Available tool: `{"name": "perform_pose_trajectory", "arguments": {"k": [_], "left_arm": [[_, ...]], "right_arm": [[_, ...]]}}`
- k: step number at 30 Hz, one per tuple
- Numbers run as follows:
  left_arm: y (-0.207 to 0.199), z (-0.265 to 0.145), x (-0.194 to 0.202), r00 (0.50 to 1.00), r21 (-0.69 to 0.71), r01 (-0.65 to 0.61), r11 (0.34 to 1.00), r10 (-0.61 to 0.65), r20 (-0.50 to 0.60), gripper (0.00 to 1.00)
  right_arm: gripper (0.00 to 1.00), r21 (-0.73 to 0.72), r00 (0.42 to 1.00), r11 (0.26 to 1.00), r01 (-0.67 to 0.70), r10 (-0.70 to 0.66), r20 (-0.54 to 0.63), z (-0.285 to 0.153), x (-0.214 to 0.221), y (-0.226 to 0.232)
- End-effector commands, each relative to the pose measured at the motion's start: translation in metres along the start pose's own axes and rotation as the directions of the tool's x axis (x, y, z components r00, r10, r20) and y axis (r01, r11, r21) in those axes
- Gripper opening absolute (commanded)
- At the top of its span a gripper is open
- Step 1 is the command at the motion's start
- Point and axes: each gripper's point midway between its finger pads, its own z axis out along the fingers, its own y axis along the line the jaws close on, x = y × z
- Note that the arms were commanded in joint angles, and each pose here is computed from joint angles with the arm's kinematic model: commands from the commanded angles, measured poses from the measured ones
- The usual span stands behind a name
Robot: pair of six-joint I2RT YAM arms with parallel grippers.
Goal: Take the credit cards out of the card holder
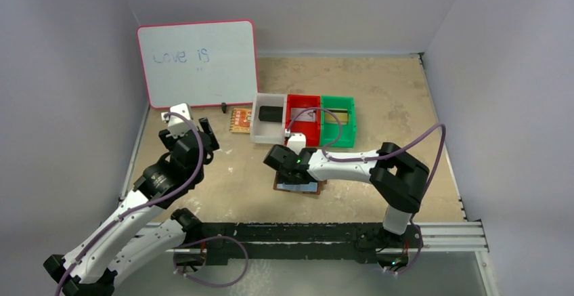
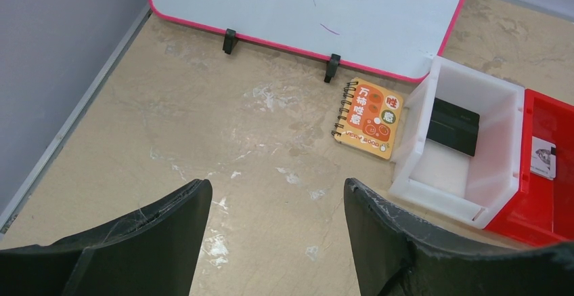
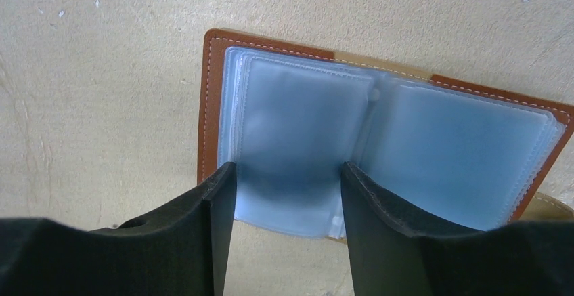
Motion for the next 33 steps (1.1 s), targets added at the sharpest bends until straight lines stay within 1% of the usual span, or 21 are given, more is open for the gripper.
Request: {"name": "perform_pose_trajectory", "arguments": {"k": [1,2,5,10,13,16,17,20,23,25,28,30,33], "left_arm": [[-0.002,-0.002,-0.013,0.999,0.004,0.024,1.000,-0.024,0.024,0.71],[-0.002,-0.001,-0.012,1.000,0.005,0.021,1.000,-0.021,0.022,0.71],[-0.004,-0.001,-0.011,1.000,0.010,0.018,1.000,-0.018,0.017,0.71],[-0.007,0.000,-0.010,1.000,0.018,0.013,1.000,-0.013,0.008,0.71],[-0.008,0.000,-0.008,1.000,0.016,0.007,1.000,-0.008,0.004,0.71],[-0.009,0.001,-0.007,1.000,0.021,0.005,1.000,-0.005,-0.001,0.71],[-0.010,0.001,-0.006,1.000,0.026,0.005,1.000,-0.005,-0.005,0.71],[-0.019,0.001,-0.001,1.000,0.066,0.005,0.998,-0.003,-0.026,0.71],[-0.041,-0.001,0.008,0.996,0.167,0.035,0.985,-0.021,-0.082,0.71],[-0.069,-0.007,0.018,0.988,0.290,0.089,0.953,-0.048,-0.148,0.70],[-0.114,-0.019,0.031,0.967,0.466,0.175,0.867,-0.063,-0.247,0.67],[-0.140,-0.026,0.039,0.951,0.546,0.224,0.807,-0.058,-0.304,0.66],[-0.173,-0.037,0.057,0.921,0.644,0.289,0.708,-0.023,-0.389,0.65]], "right_arm": [[0.39,0.038,0.999,0.999,0.012,-0.011,-0.041,0.009,0.016,-0.014],[0.33,0.012,0.999,1.000,0.009,-0.008,-0.041,0.008,0.016,-0.011],[0.28,-0.059,1.000,0.998,-0.007,0.006,-0.020,0.001,0.008,-0.001],[0.28,-0.183,1.000,0.983,-0.028,0.026,-0.016,-0.007,-0.004,0.018],[0.27,-0.158,0.999,0.987,-0.034,0.029,-0.030,-0.002,0.001,0.005],[0.16,-0.167,0.998,0.985,-0.052,0.048,-0.030,-0.002,0.000,0.000],[0.15,-0.186,0.998,0.981,-0.064,0.058,-0.034,-0.003,-0.001,0.000],[0.17,-0.277,0.996,0.957,-0.086,0.080,-0.032,-0.010,-0.002,0.003],[0.20,-0.408,0.989,0.901,-0.148,0.144,-0.041,-0.022,-0.010,0.003],[0.21,-0.533,0.978,0.824,-0.194,0.205,-0.040,-0.035,-0.023,0.005],[0.23,-0.627,0.961,0.737,-0.253,0.268,-0.073,-0.041,-0.024,-0.004],[0.25,-0.652,0.954,0.707,-0.273,0.285,-0.090,-0.043,-0.021,-0.009],[0.26,-0.661,0.953,0.695,-0.281,0.284,-0.106,-0.042,-0.017,-0.012]]}}
